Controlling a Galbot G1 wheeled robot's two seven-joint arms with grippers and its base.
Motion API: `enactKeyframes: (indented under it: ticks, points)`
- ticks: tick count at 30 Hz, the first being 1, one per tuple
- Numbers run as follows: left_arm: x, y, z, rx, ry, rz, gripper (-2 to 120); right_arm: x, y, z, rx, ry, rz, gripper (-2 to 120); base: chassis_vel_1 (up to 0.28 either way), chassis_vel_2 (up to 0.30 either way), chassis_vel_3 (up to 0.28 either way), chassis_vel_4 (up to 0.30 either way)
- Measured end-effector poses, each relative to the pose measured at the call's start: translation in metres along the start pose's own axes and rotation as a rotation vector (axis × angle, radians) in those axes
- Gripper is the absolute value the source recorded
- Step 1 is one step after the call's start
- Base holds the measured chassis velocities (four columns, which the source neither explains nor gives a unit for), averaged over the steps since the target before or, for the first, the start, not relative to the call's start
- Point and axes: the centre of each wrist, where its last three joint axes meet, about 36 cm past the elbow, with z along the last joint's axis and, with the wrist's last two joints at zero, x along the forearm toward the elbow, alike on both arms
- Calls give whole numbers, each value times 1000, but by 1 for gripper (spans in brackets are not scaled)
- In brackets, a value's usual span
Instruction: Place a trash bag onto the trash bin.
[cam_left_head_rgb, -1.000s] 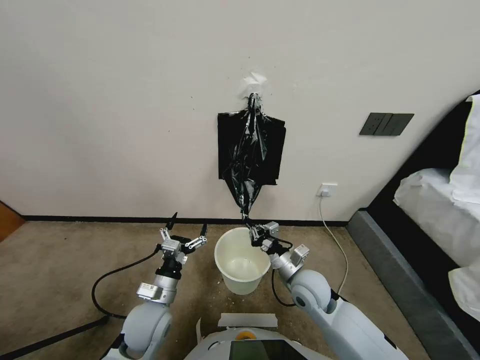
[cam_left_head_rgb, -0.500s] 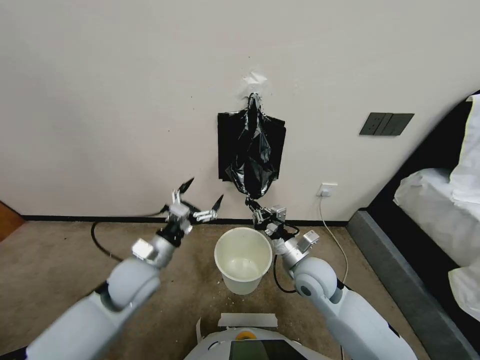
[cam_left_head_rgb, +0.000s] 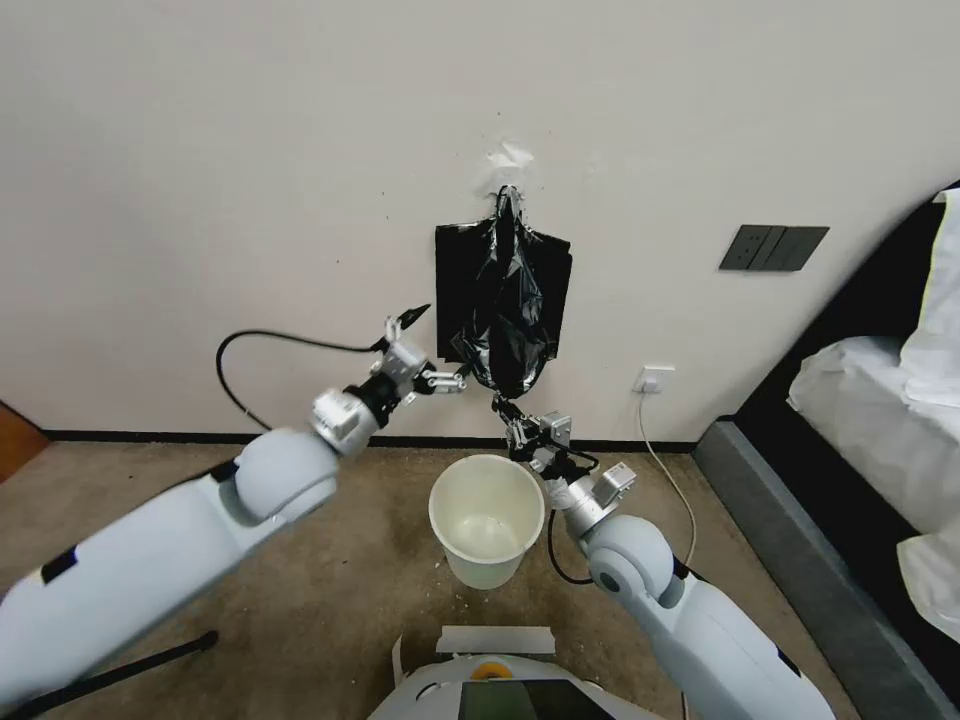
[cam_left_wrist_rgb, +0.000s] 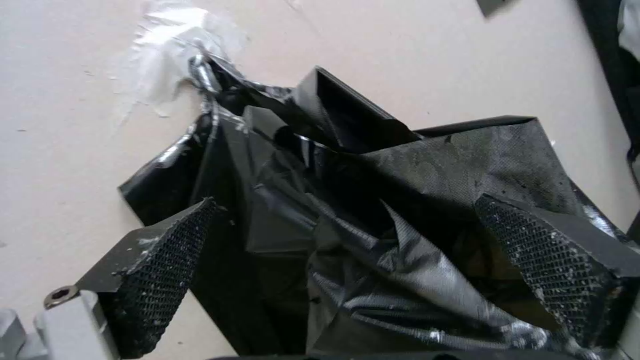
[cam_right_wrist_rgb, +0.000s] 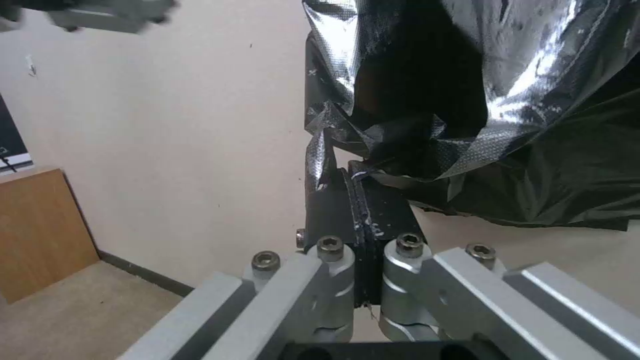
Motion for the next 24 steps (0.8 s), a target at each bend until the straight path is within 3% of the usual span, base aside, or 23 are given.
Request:
enactKeyframes:
  ticks: [2, 6, 11, 20, 23, 24]
  points:
    - [-11, -1, -8, -21, 63, -5, 100, 2, -1, -1, 1, -3, 2, 0, 0, 0, 0, 0]
    - [-25, 2, -15, -34, 102, -23, 100, 4, -1, -3, 1, -6, 4, 0, 0, 0, 0, 0]
    - [-40, 3, -18, 32, 143, -12, 100, 5, -2, -3, -2, -9, 5, 0, 0, 0, 0, 0]
    - [-49, 3, -26, 67, 201, -17, 98, 4, -2, -5, -3, -14, 0, 0, 0, 0, 0, 0]
    - [-48, 3, -25, 76, 221, -34, 80, 3, -2, -7, -4, -18, -3, 0, 0, 0, 0, 0]
    - [-48, 3, -25, 76, 221, -34, 80, 3, -2, -7, -4, -18, -3, 0, 0, 0, 0, 0]
